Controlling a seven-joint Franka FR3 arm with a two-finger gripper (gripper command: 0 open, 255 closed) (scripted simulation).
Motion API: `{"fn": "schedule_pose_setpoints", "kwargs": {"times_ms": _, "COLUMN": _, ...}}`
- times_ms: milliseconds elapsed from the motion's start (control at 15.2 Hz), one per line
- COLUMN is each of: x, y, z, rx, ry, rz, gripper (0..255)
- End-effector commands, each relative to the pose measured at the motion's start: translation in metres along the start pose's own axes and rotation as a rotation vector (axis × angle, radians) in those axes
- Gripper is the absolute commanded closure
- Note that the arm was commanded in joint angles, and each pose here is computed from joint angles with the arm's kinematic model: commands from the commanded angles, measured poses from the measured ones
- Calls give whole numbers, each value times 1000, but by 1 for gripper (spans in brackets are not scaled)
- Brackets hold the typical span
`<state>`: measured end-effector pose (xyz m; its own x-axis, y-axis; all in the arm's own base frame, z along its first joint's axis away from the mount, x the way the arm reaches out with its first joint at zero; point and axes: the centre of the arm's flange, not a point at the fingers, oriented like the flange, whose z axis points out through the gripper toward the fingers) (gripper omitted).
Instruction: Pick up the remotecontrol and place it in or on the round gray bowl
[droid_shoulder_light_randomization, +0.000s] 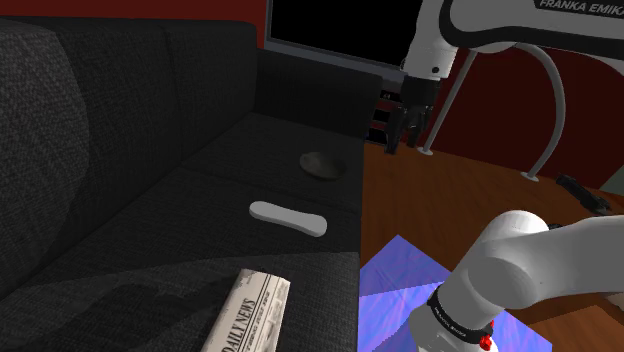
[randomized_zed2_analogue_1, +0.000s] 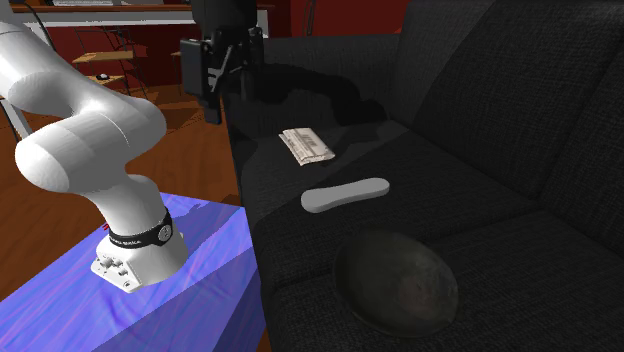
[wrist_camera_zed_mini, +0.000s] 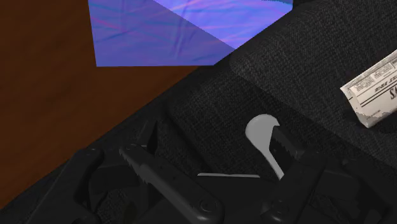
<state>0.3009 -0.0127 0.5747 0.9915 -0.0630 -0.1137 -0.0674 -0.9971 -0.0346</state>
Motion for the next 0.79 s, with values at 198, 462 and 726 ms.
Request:
{"fn": "schedule_pose_setpoints", "kwargs": {"times_ms": 198, "x": 23, "y": -20, "z": 25, "rx": -12, "ry": 14, "rz": -78, "gripper": 0}}
{"fn": "schedule_pose_setpoints", "kwargs": {"times_ms": 462, "x": 52, "y": -48, "z": 57, "rx": -28, "ry": 32, "rz": -183, "gripper": 0}}
{"fn": "schedule_pose_setpoints", "kwargs": {"times_ms": 726, "x": 78, "y": -79, "z": 90, "rx": -43, "ry": 51, "rz": -287, "gripper": 0}}
